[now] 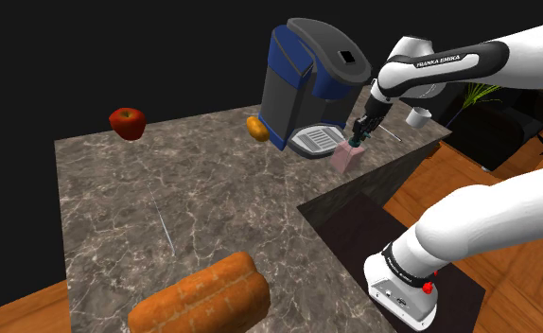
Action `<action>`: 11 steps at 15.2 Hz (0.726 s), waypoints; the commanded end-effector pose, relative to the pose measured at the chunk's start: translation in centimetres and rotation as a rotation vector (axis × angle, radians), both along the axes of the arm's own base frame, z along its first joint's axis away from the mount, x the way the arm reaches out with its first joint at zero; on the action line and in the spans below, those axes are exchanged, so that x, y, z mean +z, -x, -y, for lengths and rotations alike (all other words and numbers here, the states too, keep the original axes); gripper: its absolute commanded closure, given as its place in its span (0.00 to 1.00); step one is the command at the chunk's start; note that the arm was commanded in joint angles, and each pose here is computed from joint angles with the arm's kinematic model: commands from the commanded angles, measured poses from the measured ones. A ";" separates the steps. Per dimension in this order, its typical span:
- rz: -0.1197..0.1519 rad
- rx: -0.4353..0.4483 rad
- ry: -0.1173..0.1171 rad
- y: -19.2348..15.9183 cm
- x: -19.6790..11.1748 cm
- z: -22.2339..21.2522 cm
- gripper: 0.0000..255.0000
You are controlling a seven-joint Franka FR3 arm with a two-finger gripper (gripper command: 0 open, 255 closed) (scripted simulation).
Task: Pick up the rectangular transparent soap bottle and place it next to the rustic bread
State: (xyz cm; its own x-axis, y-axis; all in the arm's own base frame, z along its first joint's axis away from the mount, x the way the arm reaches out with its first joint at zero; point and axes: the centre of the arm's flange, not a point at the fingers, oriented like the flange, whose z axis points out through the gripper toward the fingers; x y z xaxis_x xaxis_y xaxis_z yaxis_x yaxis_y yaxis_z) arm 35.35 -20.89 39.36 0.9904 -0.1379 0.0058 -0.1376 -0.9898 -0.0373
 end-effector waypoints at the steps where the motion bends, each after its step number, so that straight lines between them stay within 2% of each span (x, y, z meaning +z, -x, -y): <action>1: -0.001 0.000 0.000 0.0 0.0 0.0 1.00; 5: -0.001 0.000 0.000 0.0 0.0 0.0 1.00; 11: -0.001 0.000 0.000 0.0 3.1 0.0 1.00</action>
State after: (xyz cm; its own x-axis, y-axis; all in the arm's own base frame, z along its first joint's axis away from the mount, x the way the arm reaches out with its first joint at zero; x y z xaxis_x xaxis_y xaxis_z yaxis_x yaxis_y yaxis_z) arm 35.30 -20.89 41.90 0.9905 -0.1378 0.0054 -0.1375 -0.9898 -0.0374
